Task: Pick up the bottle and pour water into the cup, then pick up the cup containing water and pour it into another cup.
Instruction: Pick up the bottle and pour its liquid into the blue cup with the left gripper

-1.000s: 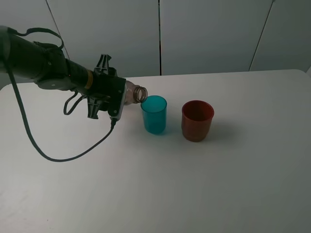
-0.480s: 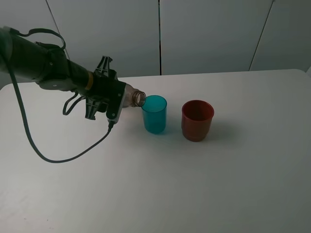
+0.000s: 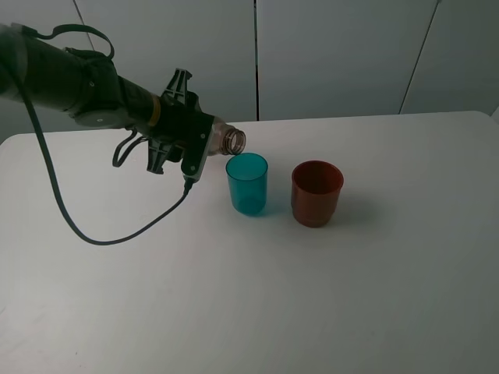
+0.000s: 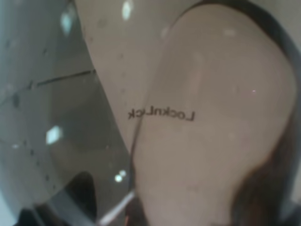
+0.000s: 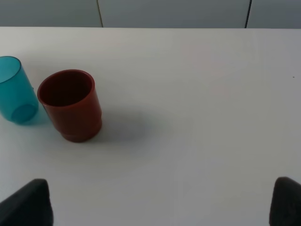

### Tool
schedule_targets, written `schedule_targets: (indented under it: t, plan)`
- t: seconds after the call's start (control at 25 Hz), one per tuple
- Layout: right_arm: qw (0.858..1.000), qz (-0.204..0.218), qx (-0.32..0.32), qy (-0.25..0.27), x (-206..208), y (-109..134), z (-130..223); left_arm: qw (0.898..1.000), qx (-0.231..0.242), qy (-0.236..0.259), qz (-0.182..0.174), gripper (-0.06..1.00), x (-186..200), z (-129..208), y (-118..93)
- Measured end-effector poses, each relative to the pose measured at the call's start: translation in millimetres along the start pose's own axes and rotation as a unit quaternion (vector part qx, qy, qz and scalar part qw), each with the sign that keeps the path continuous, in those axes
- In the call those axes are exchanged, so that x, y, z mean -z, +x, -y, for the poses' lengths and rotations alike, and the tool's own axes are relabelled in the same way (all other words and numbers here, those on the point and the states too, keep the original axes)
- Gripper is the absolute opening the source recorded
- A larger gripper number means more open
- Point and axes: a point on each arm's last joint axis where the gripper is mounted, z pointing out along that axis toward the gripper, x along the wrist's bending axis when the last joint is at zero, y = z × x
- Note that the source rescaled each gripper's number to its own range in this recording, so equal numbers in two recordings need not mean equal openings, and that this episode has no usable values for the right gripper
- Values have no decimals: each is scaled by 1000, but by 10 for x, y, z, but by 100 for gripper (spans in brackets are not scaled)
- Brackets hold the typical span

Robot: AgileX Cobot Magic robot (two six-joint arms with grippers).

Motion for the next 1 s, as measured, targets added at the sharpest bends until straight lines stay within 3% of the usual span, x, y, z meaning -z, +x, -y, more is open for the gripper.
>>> schedule_targets:
  t: [0.4, 1.0]
  plan:
    - [1000, 0, 0, 0, 0, 0, 0, 1000, -16, 1, -23, 1, 19, -6, 158]
    - [1000, 0, 0, 0, 0, 0, 0, 996, -87, 3, -26, 1, 21, -20, 168]
